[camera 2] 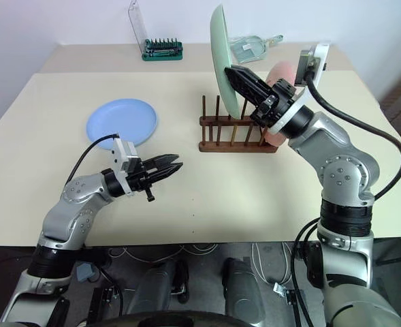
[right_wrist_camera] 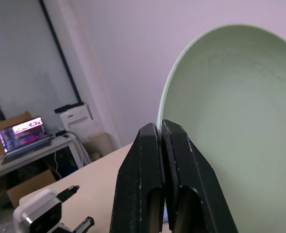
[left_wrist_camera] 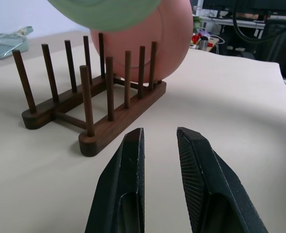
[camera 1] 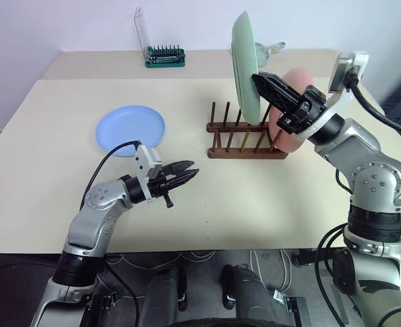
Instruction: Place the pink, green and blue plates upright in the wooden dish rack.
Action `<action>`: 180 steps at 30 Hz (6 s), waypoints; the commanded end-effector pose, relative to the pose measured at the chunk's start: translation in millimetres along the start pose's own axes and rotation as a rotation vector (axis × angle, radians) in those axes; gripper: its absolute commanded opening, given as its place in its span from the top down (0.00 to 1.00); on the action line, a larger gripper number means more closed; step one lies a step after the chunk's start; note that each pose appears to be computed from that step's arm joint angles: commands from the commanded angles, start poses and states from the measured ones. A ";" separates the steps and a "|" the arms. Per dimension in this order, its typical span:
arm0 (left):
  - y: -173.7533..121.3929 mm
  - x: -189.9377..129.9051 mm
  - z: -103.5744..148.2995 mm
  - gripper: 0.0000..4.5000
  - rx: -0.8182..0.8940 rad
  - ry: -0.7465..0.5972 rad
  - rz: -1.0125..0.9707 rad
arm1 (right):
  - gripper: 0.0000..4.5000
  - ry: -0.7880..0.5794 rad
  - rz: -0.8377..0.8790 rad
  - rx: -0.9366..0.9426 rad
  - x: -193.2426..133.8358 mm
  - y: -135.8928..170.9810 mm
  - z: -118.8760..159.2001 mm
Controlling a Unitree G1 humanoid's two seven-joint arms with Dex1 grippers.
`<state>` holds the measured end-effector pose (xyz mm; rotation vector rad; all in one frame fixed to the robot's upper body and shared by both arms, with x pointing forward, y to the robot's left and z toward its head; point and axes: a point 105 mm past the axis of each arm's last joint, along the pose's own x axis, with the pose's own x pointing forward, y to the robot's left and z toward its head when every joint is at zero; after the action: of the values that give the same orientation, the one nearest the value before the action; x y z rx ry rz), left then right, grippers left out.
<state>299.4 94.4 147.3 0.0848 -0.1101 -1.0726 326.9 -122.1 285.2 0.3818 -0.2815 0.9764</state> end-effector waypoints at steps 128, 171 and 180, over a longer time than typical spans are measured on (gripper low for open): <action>89.3 0.9 198.0 0.99 0.215 -0.334 1.025 | 0.00 0.204 0.269 -1.422 59.2 45.0 -21.3; 105.7 -89.4 227.6 0.01 0.013 -0.686 1.125 | 1.00 0.150 0.288 -1.396 70.8 51.2 -42.5; 102.9 -98.9 135.1 0.01 0.242 -0.222 0.835 | 1.00 -0.059 0.334 -0.694 72.8 90.0 -0.5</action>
<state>329.2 242.5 293.2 0.0785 -0.4204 -0.1040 306.6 -19.1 308.8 -0.4261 -0.6978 1.0627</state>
